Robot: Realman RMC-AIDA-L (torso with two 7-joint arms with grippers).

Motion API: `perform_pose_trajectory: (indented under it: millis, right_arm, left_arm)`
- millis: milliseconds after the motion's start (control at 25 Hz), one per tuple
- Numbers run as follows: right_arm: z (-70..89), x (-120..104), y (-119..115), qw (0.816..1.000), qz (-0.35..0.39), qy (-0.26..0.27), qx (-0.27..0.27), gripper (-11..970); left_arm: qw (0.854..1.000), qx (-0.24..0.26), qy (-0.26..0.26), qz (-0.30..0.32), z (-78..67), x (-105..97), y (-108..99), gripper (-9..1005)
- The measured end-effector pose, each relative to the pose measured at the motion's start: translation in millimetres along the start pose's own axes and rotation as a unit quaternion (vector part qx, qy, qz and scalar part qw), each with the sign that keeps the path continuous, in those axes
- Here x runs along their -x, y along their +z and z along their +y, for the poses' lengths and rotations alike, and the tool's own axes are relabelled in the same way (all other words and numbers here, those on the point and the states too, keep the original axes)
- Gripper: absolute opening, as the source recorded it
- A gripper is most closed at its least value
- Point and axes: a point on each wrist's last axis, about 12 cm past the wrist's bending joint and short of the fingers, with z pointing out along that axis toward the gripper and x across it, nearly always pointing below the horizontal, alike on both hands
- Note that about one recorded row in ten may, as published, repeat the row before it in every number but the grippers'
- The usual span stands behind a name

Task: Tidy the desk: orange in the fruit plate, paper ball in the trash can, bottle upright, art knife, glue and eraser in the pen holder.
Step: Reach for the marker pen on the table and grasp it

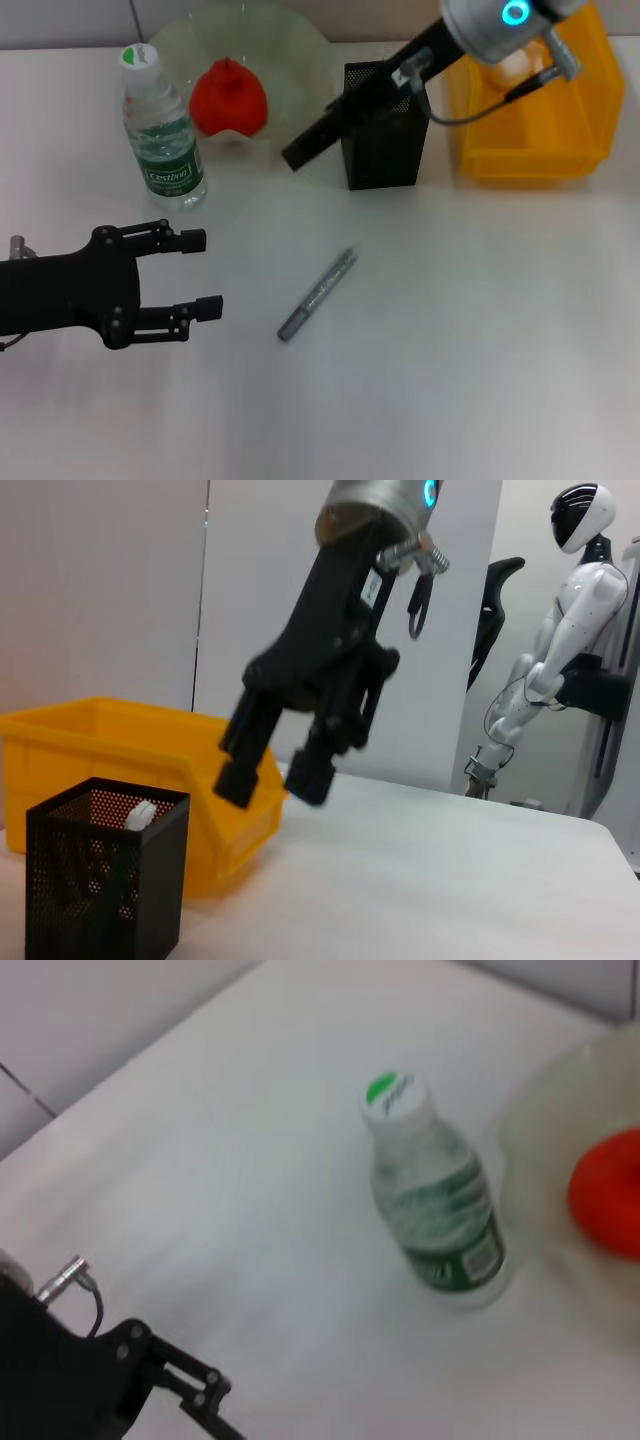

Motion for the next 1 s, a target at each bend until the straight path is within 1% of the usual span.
perform_pose_trajectory:
  millis: [160, 320, 480, 560, 640, 800, 960, 1000]
  right_arm:
    - [-5.9, -5.5, 12.1, 0.999, 0.028, 0.034, 0.011, 667]
    - [-9.5, -9.0, 18.6, 0.997, 0.053, 0.054, 0.002, 667]
    - [-10.9, -11.9, 22.7, 0.996, 0.067, 0.057, -0.01, 666]
    - [-13.7, -15.6, 23.0, 0.997, 0.06, 0.049, -0.011, 666]
    - [-17.3, -21.7, 20.6, 0.999, 0.036, 0.032, 0.0, 666]
    - [-26.8, -47.5, 10.8, 0.999, -0.024, 0.0, 0.035, 666]
    - [-37.7, -91.2, 4.8, 0.994, -0.077, -0.054, 0.055, 666]
    - [-40.1, -105.5, 5.0, 0.992, -0.088, -0.07, 0.058, 666]
  left_arm:
    - [1.0, -0.003, 0.001, 0.0, 0.1, 0.6, 1.9, 740]
    - [1.0, -0.003, 0.002, 0.0, 0.6, 0.9, 3.5, 738]
    - [1.0, -0.004, 0.003, -0.001, 0.7, 1.2, 5.4, 737]
    - [1.0, -0.006, 0.006, -0.003, 0.5, 2.3, 7.7, 736]
    - [1.0, -0.007, 0.007, -0.004, 0.3, 2.6, 8.4, 735]
    - [1.0, -0.011, 0.011, -0.008, 0.1, 5.7, 14.1, 733]
    - [1.0, -0.016, 0.007, -0.014, 1.0, 8.7, 20.5, 731]
    - [1.0, -0.018, 0.003, -0.015, 1.2, 9.6, 22.2, 731]
